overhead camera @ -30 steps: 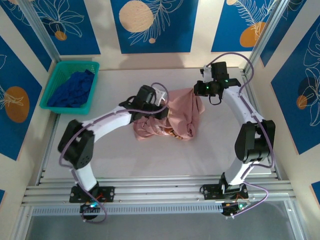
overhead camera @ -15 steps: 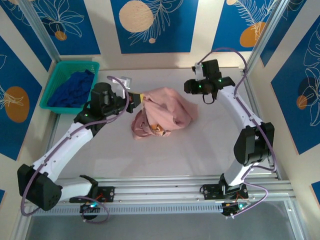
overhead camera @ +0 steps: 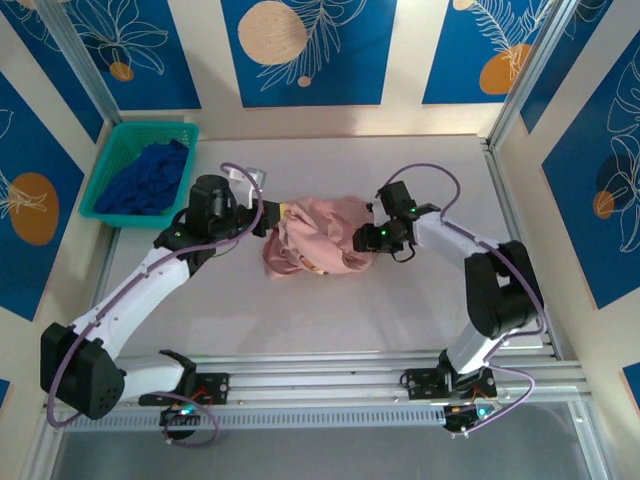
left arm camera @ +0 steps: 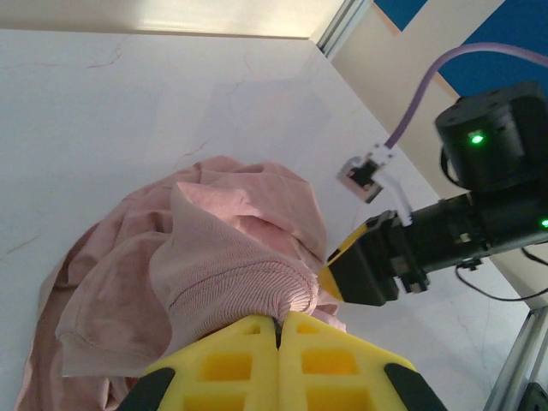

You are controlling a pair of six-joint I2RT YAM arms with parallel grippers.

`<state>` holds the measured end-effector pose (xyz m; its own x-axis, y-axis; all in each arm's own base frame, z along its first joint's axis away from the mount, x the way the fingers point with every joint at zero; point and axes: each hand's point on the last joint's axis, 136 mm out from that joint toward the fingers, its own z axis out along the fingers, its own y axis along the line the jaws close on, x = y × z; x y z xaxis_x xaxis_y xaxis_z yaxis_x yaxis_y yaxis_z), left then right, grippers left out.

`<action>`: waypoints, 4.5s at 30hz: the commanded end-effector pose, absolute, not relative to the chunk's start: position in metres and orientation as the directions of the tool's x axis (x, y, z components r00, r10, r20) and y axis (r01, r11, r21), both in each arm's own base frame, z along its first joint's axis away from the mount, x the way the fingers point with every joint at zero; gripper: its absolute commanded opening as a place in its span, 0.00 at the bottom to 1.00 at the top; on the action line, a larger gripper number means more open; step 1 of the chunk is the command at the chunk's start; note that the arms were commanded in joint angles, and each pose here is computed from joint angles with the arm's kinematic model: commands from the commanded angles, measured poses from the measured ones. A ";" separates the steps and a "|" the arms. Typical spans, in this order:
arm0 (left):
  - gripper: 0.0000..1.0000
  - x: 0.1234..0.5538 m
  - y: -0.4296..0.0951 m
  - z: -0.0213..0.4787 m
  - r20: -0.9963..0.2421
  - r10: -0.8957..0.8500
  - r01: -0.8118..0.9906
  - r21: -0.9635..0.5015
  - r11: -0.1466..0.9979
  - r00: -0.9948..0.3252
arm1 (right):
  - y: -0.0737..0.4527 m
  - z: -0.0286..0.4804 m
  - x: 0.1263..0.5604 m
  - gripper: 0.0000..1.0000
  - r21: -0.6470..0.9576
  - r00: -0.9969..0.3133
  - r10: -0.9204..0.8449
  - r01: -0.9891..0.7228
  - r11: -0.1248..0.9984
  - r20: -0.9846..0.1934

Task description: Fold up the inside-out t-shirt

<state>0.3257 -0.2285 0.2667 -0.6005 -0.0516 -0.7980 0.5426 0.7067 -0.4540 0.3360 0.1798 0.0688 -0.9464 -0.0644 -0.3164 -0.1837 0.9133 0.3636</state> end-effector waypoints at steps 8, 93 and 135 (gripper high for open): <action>0.00 0.333 -0.217 0.344 -0.873 -0.151 0.572 -0.426 0.701 -0.464 | 0.154 0.183 0.381 0.00 0.364 -0.817 0.020 -0.235 0.901 -0.577; 0.51 0.329 -0.153 0.169 -0.769 0.046 0.231 -0.134 0.964 -0.637 | 0.264 0.188 0.359 0.00 0.625 -0.860 -0.136 -0.457 0.632 -0.491; 0.00 0.294 -0.336 0.188 -0.494 0.225 0.513 -0.587 0.626 -0.840 | 0.211 0.181 0.298 0.65 0.334 -0.756 -0.116 -0.414 0.847 -0.644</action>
